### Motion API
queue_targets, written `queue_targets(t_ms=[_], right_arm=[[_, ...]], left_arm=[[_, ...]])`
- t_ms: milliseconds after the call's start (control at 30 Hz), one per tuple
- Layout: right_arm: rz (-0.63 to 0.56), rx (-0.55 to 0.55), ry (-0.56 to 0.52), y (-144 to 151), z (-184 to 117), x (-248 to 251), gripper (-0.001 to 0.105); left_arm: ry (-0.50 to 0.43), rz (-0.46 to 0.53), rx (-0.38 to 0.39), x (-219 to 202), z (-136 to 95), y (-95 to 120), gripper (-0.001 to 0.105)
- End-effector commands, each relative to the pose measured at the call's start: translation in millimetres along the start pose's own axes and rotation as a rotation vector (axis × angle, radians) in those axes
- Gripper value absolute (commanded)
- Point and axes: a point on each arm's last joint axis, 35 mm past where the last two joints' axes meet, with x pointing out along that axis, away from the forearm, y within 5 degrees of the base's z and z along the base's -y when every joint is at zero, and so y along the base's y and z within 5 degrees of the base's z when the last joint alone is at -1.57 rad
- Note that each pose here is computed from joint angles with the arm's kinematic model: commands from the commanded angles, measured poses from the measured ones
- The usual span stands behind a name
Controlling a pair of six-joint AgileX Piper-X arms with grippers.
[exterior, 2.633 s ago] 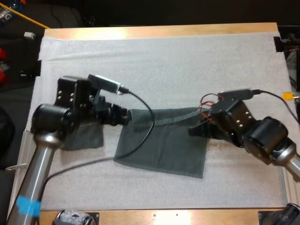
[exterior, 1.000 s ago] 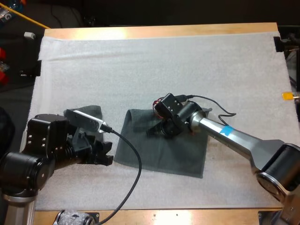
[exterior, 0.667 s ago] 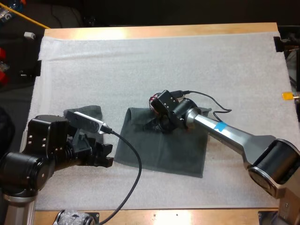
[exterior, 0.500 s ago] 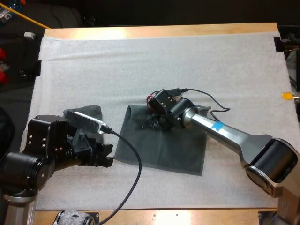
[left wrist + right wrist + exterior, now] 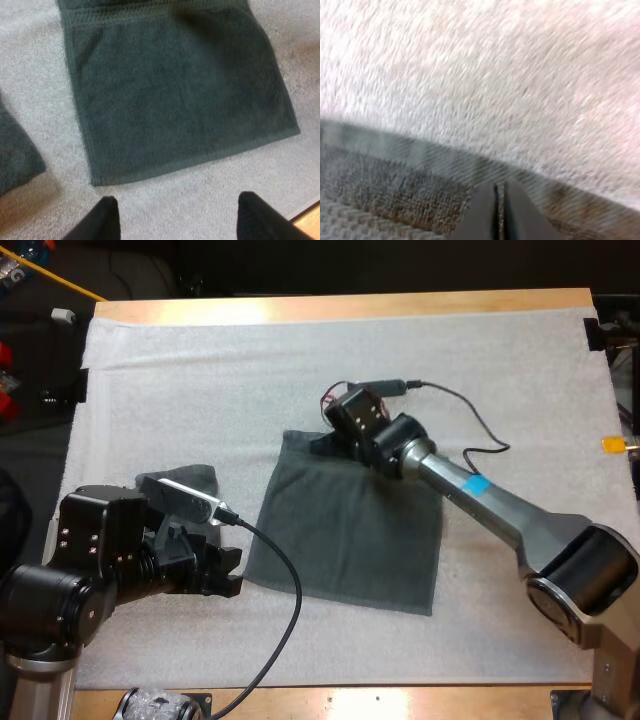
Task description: Pick towel from pile, fold and stack
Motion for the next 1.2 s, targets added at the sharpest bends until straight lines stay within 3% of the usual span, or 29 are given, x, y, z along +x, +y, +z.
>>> queue_targets(t_ms=[0, 167, 400, 633, 800, 1167], right_arm=[[-0.004, -0.009, -0.033, -3.1, 10.8, -18.4, 0.0], [-0.003, -0.097, -0.05, -8.7, 19.8, -56.9, 0.0], [-0.021, -0.118, -0.088, -21.8, 27.9, -128.9, 0.0], [0.023, -0.207, -0.13, -16.2, 11.5, -196.9, 0.0], [0.079, -0.263, -0.152, -7.0, -23.3, -240.6, 0.0], [0.13, -0.125, -0.139, -12.0, -122.7, -299.8, 0.0]], left_arm=[[-0.005, -0.008, 0.0, -1.0, -0.6, -1.1, 0.05], [-0.004, -0.008, 0.0, -1.0, -0.6, -1.1, 0.05], [-0.004, -0.008, 0.004, -1.0, -0.7, -1.1, 0.05], [-0.016, -0.01, 0.015, -5.8, -4.9, -2.1, 0.05], [-0.053, -0.007, 0.027, -16.6, -14.1, -4.1, 0.05], [-0.12, -0.011, 0.049, -41.4, -42.1, -8.0, 0.05]])
